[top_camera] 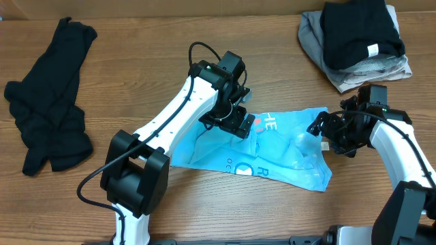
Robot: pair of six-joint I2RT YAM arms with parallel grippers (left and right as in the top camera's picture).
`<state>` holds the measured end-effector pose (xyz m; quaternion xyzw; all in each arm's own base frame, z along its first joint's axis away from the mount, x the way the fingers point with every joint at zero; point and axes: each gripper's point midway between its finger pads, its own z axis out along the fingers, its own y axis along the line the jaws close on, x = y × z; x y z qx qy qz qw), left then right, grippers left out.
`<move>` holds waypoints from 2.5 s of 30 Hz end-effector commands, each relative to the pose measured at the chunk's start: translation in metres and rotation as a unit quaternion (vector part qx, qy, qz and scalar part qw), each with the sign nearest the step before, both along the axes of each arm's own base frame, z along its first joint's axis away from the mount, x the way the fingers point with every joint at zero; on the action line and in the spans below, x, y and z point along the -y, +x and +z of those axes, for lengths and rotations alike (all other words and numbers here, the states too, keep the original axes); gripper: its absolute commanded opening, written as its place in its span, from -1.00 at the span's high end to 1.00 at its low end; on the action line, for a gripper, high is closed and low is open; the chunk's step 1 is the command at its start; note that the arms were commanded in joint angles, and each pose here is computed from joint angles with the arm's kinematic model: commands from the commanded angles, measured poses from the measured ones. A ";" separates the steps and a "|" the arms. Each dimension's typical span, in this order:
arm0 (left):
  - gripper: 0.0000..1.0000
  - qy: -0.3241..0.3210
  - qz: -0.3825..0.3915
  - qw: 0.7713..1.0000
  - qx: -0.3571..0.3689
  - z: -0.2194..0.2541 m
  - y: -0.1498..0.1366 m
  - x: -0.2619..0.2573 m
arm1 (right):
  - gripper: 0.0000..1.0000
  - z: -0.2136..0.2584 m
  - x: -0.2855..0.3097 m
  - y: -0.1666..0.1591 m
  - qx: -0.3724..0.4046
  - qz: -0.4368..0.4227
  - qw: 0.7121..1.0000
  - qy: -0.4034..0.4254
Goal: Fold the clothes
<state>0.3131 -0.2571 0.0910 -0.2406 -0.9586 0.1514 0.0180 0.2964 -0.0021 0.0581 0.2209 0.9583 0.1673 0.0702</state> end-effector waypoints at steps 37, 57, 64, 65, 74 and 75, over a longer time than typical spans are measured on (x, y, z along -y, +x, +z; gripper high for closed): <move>-0.81 -0.030 -0.187 0.975 0.120 -0.044 0.037 -0.018 | -0.79 0.000 0.000 0.003 0.007 0.000 1.000 0.001; 0.92 -0.066 -0.168 0.979 0.095 -0.057 0.022 -0.008 | -0.79 0.000 0.000 0.005 0.011 0.000 1.000 0.000; 0.92 -0.069 -0.127 0.987 0.064 -0.032 0.021 -0.003 | -0.79 0.000 0.001 0.006 0.012 0.000 1.000 0.000; 0.92 -0.072 -0.128 0.988 0.051 -0.026 0.015 -0.002 | -0.79 0.000 0.001 0.006 0.012 0.000 1.000 0.000; 0.92 -0.120 -0.144 0.981 -0.057 -0.008 -0.043 0.021 | -0.76 0.001 0.001 0.008 0.017 0.000 1.000 -0.001; 0.92 -0.121 -0.149 0.979 -0.064 -0.009 -0.049 0.024 | -0.76 0.001 0.001 0.008 0.017 0.000 1.000 -0.001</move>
